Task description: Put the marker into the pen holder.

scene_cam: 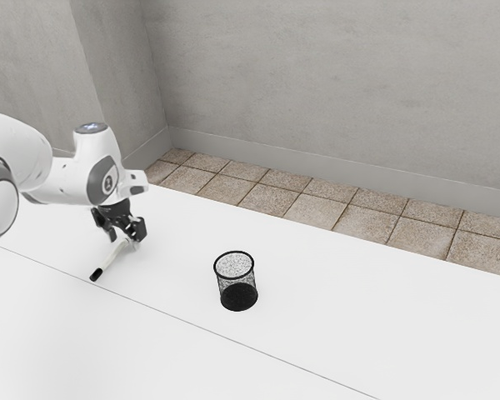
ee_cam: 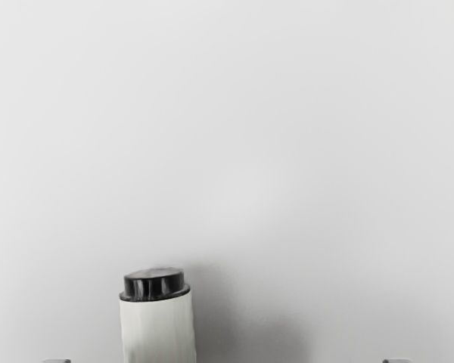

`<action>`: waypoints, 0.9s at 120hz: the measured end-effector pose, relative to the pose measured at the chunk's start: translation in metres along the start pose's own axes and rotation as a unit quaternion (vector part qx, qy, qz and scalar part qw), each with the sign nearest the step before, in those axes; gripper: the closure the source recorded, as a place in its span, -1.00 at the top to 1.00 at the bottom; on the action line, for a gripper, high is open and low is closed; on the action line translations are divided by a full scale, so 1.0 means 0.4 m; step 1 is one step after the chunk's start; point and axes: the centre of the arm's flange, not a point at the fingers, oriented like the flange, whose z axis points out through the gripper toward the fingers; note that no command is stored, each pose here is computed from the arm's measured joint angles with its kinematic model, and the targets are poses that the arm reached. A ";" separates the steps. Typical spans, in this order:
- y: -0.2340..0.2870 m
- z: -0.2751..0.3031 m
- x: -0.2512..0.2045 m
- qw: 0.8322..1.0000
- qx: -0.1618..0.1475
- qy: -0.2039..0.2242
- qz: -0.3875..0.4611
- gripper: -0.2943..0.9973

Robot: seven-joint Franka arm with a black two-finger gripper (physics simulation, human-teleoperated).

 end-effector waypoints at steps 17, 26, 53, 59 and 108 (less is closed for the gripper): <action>-0.004 0.008 -0.005 1.000 -0.018 0.001 -0.015 0.26; -0.009 0.014 -0.019 0.999 -0.025 -0.006 -0.024 0.26; -0.029 0.013 -0.044 0.999 -0.031 -0.024 -0.036 0.15; -0.034 0.013 -0.047 0.998 -0.032 -0.027 -0.037 0.13; -0.033 0.017 -0.052 0.998 -0.034 -0.036 -0.033 -0.33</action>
